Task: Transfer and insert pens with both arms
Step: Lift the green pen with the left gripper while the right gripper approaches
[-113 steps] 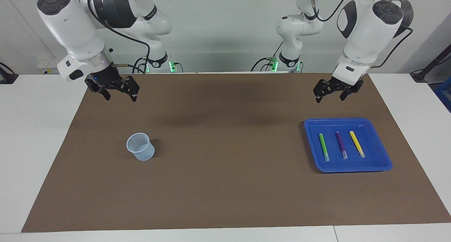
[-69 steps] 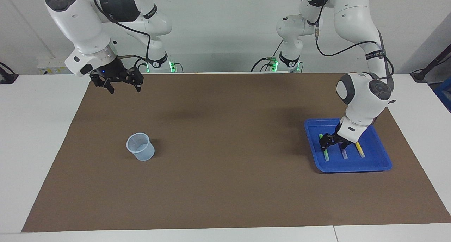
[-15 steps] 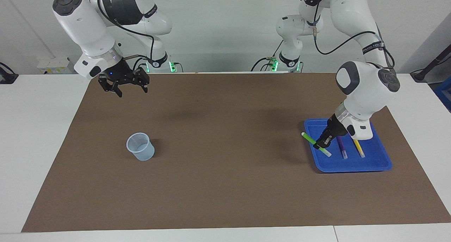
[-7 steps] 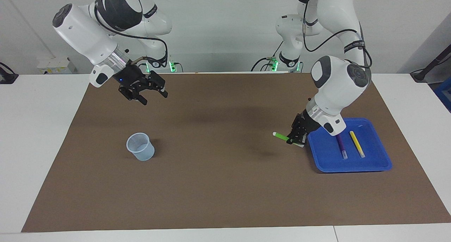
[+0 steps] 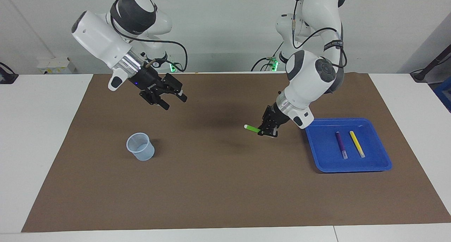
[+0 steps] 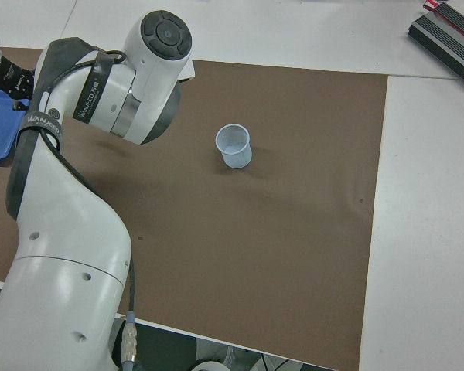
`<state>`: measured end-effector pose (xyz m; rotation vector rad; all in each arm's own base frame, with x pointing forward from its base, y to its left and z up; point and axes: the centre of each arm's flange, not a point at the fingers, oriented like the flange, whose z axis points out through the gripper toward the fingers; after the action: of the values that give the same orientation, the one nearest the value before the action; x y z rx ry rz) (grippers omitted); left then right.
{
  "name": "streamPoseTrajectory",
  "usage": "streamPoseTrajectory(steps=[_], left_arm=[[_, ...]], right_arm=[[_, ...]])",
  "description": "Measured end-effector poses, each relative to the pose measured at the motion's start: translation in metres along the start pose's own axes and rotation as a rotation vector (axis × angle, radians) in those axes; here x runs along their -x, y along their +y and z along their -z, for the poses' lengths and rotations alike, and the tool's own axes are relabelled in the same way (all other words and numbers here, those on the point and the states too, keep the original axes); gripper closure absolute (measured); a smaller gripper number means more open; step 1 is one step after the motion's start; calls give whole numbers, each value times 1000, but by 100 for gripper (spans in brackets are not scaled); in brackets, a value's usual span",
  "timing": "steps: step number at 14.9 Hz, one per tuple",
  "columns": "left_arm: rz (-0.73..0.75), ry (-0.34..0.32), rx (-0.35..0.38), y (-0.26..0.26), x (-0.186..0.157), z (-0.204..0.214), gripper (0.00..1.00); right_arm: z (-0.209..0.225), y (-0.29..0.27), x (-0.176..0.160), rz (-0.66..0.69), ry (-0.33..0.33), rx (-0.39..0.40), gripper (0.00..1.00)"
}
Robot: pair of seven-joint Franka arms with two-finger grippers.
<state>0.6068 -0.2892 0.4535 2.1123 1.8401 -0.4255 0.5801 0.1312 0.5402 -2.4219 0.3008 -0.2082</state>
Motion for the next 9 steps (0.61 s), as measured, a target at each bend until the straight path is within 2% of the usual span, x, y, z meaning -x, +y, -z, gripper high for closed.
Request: streamPoseTrajectory(steps=[5,9], left_arm=[[95,-54,73,-11,59,-11,83],[156,-88,123,-21,97,-17,83]], right_arm=[[-51,-11,4,9,2,11,0],[-54,-13,6,35,-4,14,1]])
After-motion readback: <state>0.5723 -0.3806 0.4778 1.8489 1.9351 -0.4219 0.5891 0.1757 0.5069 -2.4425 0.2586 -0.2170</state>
